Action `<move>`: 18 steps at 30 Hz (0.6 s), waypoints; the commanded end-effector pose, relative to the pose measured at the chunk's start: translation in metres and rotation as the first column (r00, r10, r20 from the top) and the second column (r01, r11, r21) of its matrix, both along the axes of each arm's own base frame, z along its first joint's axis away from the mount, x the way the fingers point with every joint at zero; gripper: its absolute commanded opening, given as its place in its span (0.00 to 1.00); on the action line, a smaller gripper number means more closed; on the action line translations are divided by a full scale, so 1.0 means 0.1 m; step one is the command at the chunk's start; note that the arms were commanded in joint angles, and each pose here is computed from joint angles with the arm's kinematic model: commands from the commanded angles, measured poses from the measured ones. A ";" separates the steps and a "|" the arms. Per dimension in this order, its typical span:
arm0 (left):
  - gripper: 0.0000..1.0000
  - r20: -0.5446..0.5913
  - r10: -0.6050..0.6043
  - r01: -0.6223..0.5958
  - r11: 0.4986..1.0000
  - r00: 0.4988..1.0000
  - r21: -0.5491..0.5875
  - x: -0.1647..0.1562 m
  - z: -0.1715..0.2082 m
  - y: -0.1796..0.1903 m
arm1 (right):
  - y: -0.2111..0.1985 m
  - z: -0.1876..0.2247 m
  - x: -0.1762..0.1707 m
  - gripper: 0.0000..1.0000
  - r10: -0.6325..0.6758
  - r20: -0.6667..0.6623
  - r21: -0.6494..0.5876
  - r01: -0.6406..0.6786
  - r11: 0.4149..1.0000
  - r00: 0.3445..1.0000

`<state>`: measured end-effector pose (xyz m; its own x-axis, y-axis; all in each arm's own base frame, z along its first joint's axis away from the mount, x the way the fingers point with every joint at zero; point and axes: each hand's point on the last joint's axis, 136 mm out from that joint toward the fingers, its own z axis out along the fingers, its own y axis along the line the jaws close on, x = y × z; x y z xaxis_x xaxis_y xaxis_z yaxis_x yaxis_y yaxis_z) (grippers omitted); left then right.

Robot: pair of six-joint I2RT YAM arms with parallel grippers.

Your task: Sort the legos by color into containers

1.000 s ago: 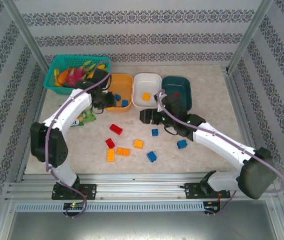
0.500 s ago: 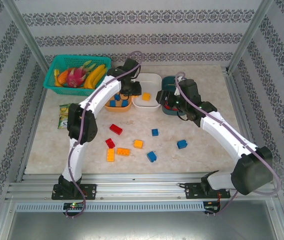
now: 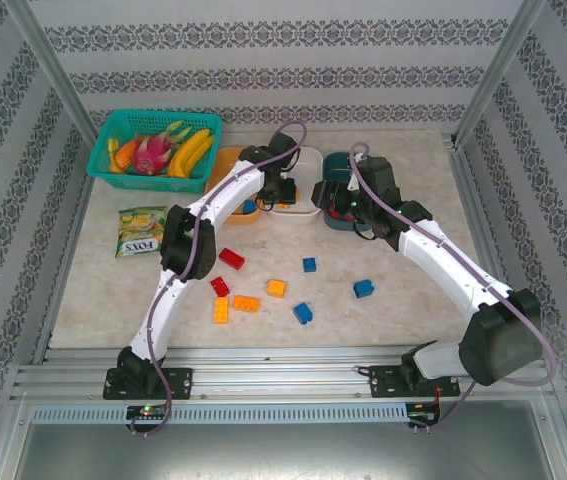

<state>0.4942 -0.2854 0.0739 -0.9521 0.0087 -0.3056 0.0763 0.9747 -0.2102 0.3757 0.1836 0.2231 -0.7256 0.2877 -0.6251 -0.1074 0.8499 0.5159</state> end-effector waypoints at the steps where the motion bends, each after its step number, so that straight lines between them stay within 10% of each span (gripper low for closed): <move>1: 0.31 -0.016 -0.003 0.004 0.999 1.000 0.043 -0.06 -0.02 0.02 | -0.05 -0.01 -0.02 0.74 -0.017 -0.020 0.017 0.018 1.000 1.000; 7: 0.55 0.006 0.010 -0.010 0.999 1.000 0.038 -0.04 0.13 0.03 | -0.07 0.01 -0.04 0.75 -0.016 -0.023 0.006 0.016 1.000 1.000; 18: 0.64 0.154 0.084 -0.065 0.990 0.985 -0.123 -0.05 1.22 -0.01 | -0.24 0.26 -0.27 0.75 -0.010 0.020 -0.074 0.011 0.997 1.000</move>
<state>0.4978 -0.2860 0.1119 -0.9342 -0.0412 -0.3543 0.0467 0.9707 -0.2359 0.3563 0.1712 0.2256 -0.7458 0.2665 -0.6106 -0.0890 0.8685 0.4877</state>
